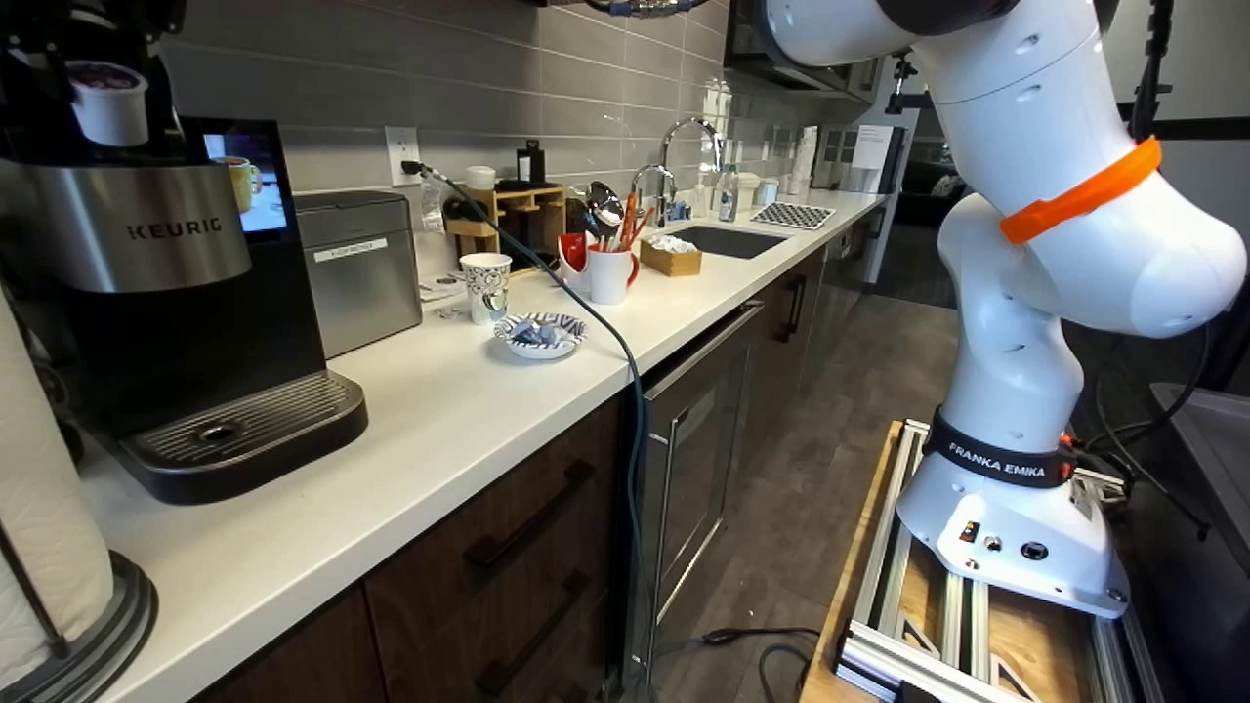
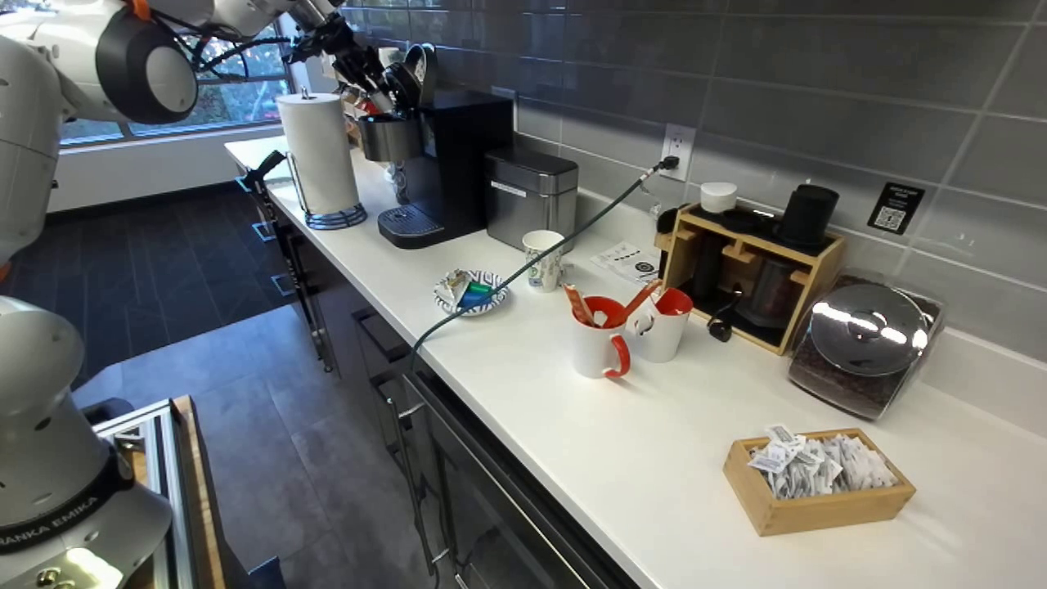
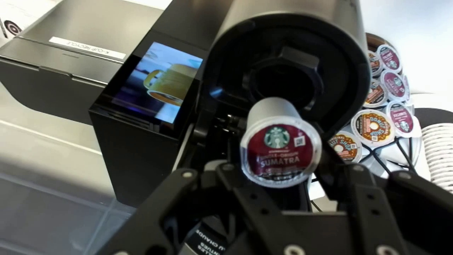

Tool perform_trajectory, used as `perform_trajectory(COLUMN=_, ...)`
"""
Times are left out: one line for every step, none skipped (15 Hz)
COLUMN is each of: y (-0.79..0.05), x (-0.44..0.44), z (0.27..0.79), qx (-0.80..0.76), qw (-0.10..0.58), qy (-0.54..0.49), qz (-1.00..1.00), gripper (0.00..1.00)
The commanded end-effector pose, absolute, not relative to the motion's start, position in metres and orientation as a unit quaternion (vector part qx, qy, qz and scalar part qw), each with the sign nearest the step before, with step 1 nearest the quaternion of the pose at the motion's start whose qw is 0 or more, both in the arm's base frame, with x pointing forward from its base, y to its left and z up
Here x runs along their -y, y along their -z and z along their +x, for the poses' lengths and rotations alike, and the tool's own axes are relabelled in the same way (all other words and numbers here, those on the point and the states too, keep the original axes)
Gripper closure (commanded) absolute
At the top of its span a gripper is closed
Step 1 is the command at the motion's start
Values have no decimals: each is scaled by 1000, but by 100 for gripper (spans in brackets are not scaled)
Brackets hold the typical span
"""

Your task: Place one coffee pod from the counter in the coffeemaker chamber.

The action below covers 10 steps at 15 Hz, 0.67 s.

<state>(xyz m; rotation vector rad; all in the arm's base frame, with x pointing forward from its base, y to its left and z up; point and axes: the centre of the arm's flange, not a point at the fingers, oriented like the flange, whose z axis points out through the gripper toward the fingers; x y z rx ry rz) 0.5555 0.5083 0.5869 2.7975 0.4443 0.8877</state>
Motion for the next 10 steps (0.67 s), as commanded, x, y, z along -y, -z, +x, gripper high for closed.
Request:
perform_trajectory(y=-588, x=-518, z=562, qx=-143, qw=119, qy=-284, qz=940, gripper=72)
perform_trajectory(y=-586, x=-517, z=561, qx=-142, qw=124, qy=-280, qz=941, gripper=72)
perform_trajectory(y=-584, x=-517, z=560, qx=-143, qw=126, qy=-275, qz=942, gripper=72)
perform_trajectory(y=-583, x=-517, z=560, qx=-142, qw=127, qy=-271, qz=944, gripper=72)
perform_trajectory(y=-582, x=-518, z=559, qx=-141, qw=127, qy=-268, qz=945, gripper=72)
perform_trajectory(y=-582, x=-518, z=559, qx=-142, qw=125, qy=-266, qz=945, gripper=72)
perform_trajectory(y=-582, x=-519, z=558, qx=-141, qw=123, qy=-265, qz=946, gripper=72)
perform_trajectory(y=-583, x=-519, z=557, qx=-142, qw=122, qy=-264, qz=946, gripper=72)
perform_trajectory(y=-583, x=-520, z=557, qx=-141, qw=119, qy=-264, qz=947, gripper=72)
perform_trajectory(y=-584, x=-521, z=556, qx=-142, qw=113, qy=-263, qz=948, gripper=72)
